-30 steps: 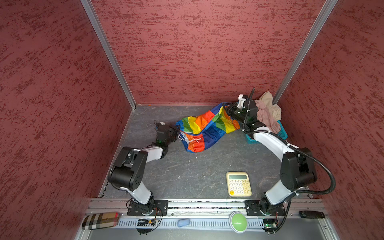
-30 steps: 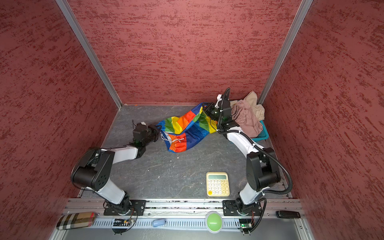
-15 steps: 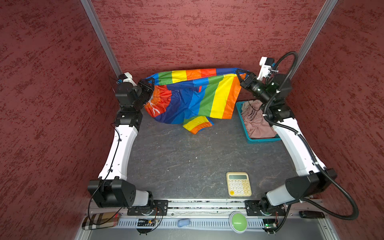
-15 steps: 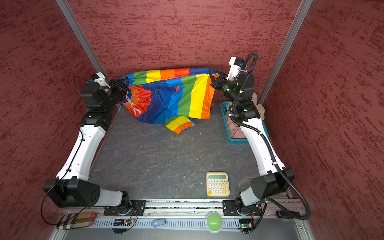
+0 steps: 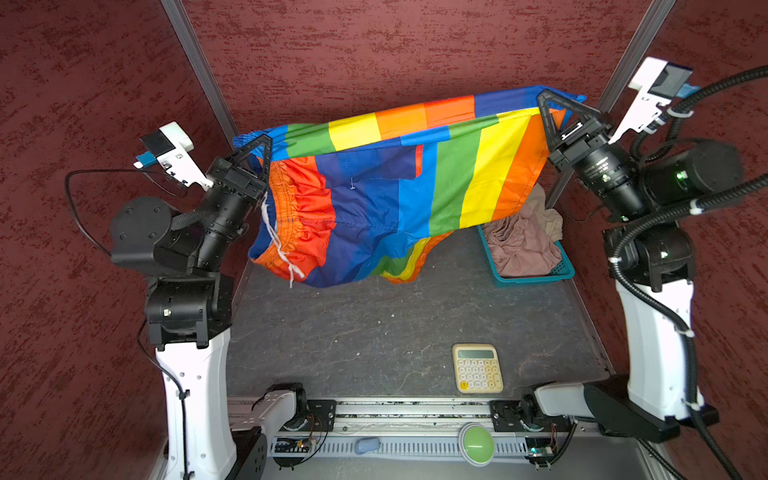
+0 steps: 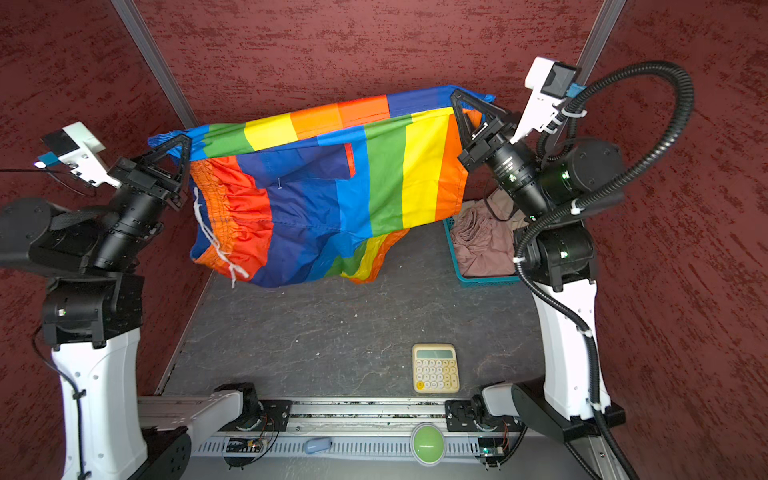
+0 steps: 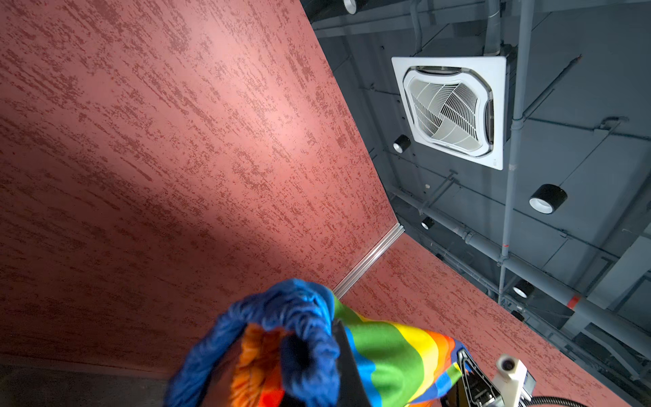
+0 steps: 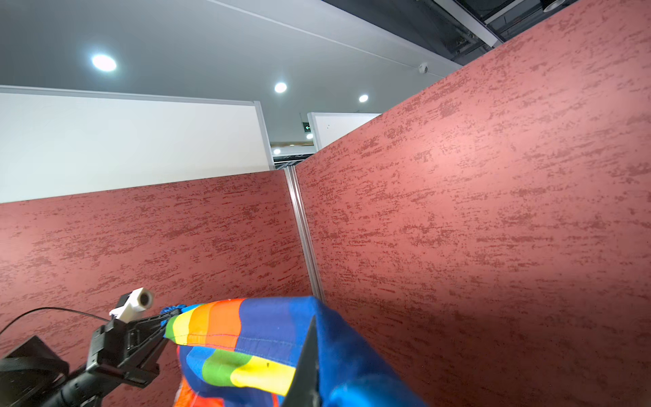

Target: Fold and stack the shorts

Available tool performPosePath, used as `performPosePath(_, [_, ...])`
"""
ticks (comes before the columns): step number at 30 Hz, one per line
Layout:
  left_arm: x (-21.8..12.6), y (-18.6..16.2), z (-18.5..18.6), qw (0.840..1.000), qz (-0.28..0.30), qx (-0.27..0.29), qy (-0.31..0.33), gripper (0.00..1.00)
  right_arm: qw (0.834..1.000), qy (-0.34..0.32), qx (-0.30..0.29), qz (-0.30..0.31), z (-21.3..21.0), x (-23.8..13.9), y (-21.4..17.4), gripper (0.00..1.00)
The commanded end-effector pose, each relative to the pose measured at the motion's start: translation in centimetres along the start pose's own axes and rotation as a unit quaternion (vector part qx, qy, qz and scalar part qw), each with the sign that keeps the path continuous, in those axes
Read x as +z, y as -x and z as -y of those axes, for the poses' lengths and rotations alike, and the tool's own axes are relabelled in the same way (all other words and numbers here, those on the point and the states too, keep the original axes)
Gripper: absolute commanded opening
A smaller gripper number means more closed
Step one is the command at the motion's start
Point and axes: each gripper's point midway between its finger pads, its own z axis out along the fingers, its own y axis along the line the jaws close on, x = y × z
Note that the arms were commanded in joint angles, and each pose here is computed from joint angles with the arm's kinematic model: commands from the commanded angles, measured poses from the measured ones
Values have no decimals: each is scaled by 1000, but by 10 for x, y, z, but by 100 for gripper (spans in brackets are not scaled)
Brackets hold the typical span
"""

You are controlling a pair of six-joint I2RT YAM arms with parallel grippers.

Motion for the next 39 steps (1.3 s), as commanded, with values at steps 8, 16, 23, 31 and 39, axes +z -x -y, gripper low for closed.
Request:
performPosePath(8, [56, -86, -322, 938, -124, -109, 305, 0, 929, -195, 164, -268, 265, 68, -281, 0])
performPosePath(16, [52, -181, -469, 873, -239, -211, 368, 0, 898, -243, 172, -323, 325, 59, -382, 0])
performPosePath(23, [52, -184, -486, 872, -243, -205, 373, 0, 901, -238, 156, -328, 310, 54, -375, 0])
performPosePath(31, [87, -95, -375, 935, -165, -111, 295, 0, 934, -207, 112, -269, 258, 64, -280, 0])
performPosePath(39, [64, 17, -171, 985, -45, -1, 166, 0, 987, -122, 42, -99, 158, 42, -68, 0])
